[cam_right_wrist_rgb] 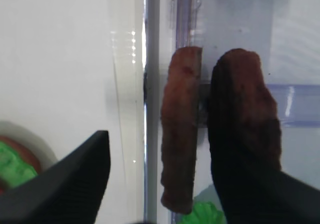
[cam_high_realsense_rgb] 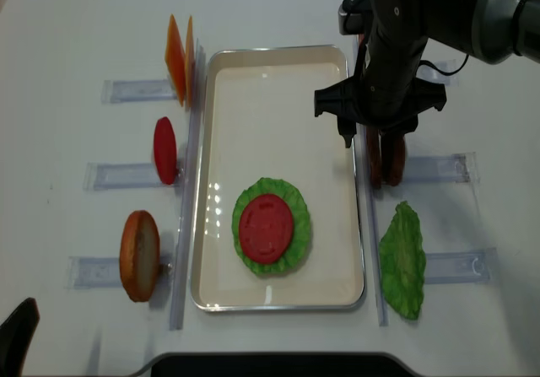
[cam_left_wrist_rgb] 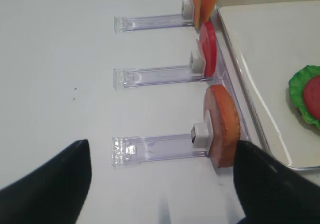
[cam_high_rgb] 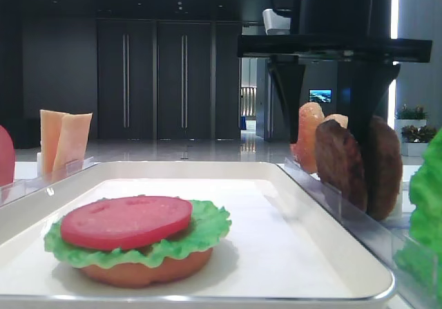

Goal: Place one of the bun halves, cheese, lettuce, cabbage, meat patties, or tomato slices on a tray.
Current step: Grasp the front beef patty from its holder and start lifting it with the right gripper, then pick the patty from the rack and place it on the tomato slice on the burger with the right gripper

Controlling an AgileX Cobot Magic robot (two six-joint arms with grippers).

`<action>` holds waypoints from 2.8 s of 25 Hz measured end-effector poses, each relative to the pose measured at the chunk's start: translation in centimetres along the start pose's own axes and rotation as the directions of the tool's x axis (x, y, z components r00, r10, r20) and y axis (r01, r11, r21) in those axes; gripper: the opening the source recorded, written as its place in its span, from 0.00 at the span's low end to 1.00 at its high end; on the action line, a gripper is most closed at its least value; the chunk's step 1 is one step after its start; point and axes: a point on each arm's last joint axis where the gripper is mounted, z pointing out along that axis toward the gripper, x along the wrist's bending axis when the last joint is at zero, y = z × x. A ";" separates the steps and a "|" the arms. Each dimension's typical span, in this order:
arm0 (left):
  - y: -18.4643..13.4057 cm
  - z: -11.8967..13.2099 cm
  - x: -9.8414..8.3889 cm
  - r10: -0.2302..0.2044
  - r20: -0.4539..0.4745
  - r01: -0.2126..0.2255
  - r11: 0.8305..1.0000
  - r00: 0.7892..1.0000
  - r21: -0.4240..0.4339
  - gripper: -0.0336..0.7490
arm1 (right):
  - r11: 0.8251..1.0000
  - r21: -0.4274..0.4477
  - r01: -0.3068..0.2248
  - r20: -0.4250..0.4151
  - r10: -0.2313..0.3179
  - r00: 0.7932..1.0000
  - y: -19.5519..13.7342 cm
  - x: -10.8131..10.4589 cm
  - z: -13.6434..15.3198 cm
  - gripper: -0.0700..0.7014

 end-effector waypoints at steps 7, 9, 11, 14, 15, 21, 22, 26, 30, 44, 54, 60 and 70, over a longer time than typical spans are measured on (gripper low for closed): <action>0.0 0.0 0.0 0.000 0.000 0.000 1.000 1.000 0.000 0.93 | 1.000 -0.007 0.017 0.030 -0.016 0.999 0.2 -0.2 0.3 0.62; 0.0 0.0 0.0 0.000 0.000 0.000 1.000 1.000 0.000 0.93 | 1.000 -0.010 0.024 0.042 -0.023 0.999 0.2 -0.3 0.3 0.57; 0.0 0.0 0.0 0.000 0.000 0.000 1.000 1.000 0.000 0.93 | 0.999 -0.017 0.031 0.053 -0.031 0.998 0.3 -0.4 0.3 0.52; 0.0 0.0 0.0 0.000 0.000 0.000 1.000 1.000 0.000 0.93 | 0.999 -0.021 0.039 0.065 -0.037 0.997 0.3 -0.5 0.3 0.43; 0.0 0.0 0.0 0.000 0.000 0.000 1.000 1.000 0.000 0.93 | 0.999 -0.022 0.040 0.067 -0.039 0.997 0.3 -0.5 0.3 0.41; 0.0 0.0 0.0 0.000 0.000 0.000 1.000 1.000 0.000 0.93 | 0.999 -0.015 0.041 0.076 -0.040 0.996 0.3 -0.6 0.3 0.29; 0.0 0.0 0.0 0.000 0.000 0.000 1.000 1.000 0.000 0.93 | 0.999 -0.012 0.042 0.079 -0.041 0.996 0.2 -0.7 0.3 0.27; 0.0 0.0 0.0 0.000 0.000 0.000 1.000 1.000 0.000 0.93 | 0.999 -0.003 0.044 0.090 -0.043 0.995 0.2 -0.8 0.3 0.25; 0.0 0.0 0.0 0.000 0.000 0.000 1.000 1.000 0.000 0.93 | 0.999 -0.001 0.044 0.094 -0.044 0.995 0.1 -0.8 0.3 0.25; 0.0 0.0 0.0 0.000 0.000 0.000 1.000 1.000 0.000 0.93 | 1.000 0.008 0.019 0.053 -0.020 0.998 -0.7 -0.8 -4.0 0.25; 0.0 0.0 0.0 0.000 0.000 0.000 1.000 1.000 0.000 0.93 | 0.994 -0.088 0.069 -0.126 -0.080 0.989 -3.7 0.4 -9.6 0.25; 0.0 0.0 0.0 0.000 0.000 0.000 1.000 1.000 0.000 0.93 | 0.985 -0.158 0.070 -0.264 -0.111 0.958 -6.5 1.7 -9.1 0.25; 0.0 0.0 0.0 0.000 0.000 0.000 1.000 1.000 0.000 0.93 | 0.982 -0.187 0.010 -0.589 -0.120 0.799 -8.9 2.8 -5.9 0.25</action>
